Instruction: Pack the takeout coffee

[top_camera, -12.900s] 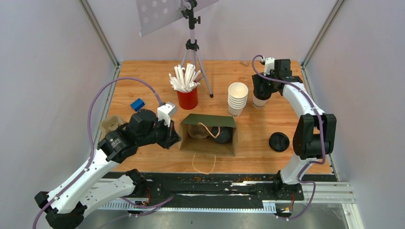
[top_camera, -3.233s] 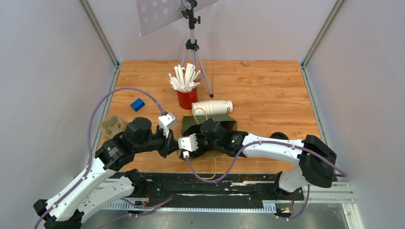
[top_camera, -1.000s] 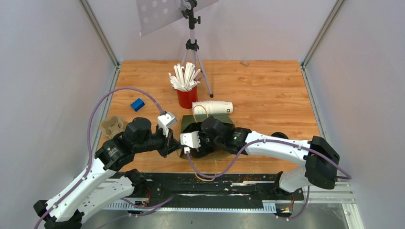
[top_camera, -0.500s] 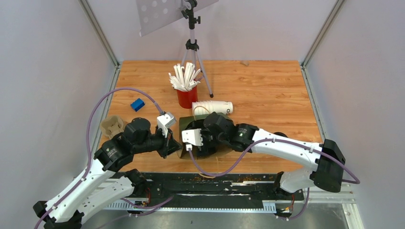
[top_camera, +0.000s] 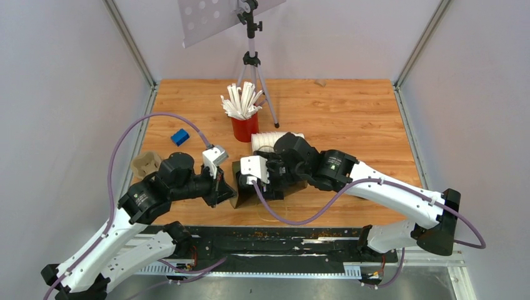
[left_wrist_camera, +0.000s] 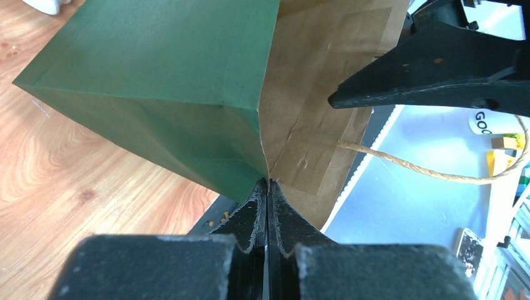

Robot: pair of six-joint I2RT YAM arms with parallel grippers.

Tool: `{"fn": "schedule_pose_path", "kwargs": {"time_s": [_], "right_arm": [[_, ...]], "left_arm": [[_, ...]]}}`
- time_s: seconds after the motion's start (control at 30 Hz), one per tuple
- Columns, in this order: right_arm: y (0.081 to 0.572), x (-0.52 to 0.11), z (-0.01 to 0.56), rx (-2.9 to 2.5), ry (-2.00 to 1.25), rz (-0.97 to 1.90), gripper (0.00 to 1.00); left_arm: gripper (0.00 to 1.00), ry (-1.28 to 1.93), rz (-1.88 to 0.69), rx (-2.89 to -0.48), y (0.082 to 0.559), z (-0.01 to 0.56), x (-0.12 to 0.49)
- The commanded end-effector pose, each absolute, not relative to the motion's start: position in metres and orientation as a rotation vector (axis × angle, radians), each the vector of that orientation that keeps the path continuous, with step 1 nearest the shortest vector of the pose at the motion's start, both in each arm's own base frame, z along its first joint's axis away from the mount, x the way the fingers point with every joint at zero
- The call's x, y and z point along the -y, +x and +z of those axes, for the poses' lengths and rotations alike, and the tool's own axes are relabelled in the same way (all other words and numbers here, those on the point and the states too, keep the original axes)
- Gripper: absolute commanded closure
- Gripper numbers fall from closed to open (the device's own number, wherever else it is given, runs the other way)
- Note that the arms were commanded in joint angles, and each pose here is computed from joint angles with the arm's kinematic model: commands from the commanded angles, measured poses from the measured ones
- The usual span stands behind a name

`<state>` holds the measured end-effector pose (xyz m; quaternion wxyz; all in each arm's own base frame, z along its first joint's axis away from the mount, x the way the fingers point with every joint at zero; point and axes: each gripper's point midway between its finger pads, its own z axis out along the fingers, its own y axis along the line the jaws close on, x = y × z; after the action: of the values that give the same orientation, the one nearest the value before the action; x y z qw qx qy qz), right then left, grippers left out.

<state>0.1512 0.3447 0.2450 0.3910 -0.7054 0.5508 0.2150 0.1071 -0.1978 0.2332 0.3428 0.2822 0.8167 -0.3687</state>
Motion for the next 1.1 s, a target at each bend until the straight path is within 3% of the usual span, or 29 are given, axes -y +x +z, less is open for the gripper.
{"fn": "schedule_pose_path", "kwargs": {"time_s": [0.0, 0.37, 0.97, 1.07], "right_arm": [[0.133, -0.343, 0.268, -1.43, -1.747, 0.664, 0.28], [0.128, -0.352, 0.321, -1.371, -1.642, 0.755, 0.35], [0.14, -0.366, 0.375, -1.318, -1.49, 0.832, 0.32], [0.141, -0.365, 0.386, -1.291, -1.445, 0.84, 0.31]], "left_arm": [[0.98, 0.728, -1.029, -2.114, 0.098, 0.25, 0.202], [0.99, 0.652, -1.085, -2.119, 0.095, 0.265, 0.204], [0.98, 0.585, -0.996, -2.215, 0.102, 0.267, 0.195], [0.93, 0.587, -0.986, -2.236, 0.104, 0.262, 0.196]]}}
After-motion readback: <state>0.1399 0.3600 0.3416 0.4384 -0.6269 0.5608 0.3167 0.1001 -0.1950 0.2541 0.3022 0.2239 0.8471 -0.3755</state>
